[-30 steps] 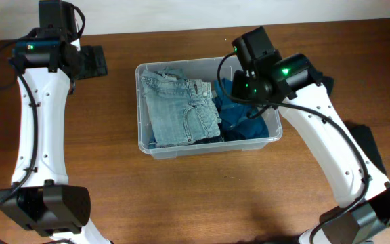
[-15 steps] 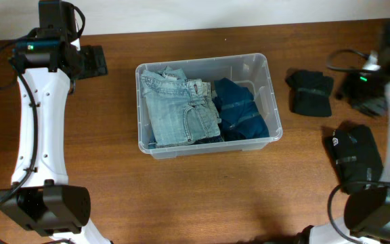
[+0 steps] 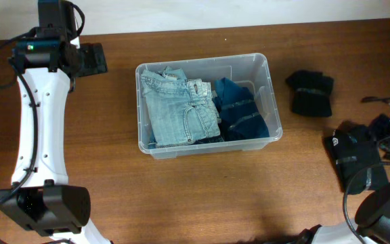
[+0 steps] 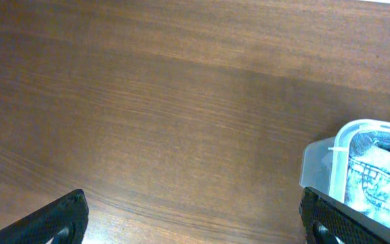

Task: Pack container
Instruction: 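Move the right gripper to the black folded clothing and grasp it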

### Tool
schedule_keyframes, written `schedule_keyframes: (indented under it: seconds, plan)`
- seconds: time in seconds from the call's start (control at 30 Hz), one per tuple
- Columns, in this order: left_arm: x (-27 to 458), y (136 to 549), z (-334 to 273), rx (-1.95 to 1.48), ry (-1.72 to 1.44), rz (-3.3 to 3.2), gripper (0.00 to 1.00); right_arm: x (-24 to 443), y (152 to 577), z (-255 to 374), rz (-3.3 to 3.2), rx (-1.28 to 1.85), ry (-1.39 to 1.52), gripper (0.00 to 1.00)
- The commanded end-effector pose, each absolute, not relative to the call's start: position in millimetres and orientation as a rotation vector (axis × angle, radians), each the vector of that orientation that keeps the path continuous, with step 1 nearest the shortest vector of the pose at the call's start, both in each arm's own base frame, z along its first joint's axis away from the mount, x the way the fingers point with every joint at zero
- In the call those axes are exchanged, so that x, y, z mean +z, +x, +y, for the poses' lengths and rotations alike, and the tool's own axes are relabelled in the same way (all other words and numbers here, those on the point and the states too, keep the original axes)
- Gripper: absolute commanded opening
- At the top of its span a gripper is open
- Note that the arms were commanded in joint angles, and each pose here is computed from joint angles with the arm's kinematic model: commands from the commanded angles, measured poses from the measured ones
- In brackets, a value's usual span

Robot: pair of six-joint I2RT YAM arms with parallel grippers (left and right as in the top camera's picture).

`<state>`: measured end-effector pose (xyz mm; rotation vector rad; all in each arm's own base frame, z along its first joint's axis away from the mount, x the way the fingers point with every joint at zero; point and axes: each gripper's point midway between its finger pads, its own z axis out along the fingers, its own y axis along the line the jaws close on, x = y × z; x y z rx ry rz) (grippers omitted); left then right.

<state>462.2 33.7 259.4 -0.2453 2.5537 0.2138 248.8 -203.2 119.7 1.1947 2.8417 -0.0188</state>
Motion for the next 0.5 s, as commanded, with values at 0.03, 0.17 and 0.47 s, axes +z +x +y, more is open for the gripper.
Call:
schedule_keyframes:
  seconds: [0.03,0.17,0.47]
  plan:
    - [270.6,461.4,35.9,0.200,-0.264,2.523,0.99,100.3,257.4,-208.3,2.785,-0.028,1.185,0.58]
    - [270.7,461.2,36.5,0.204,-0.265,2.523,0.99,92.6,263.4,-215.0,2.760,-0.052,1.173,0.59]
    - [270.7,460.3,43.4,0.220,-0.278,2.523,0.99,52.5,257.2,-219.3,2.866,-0.066,1.228,0.54]
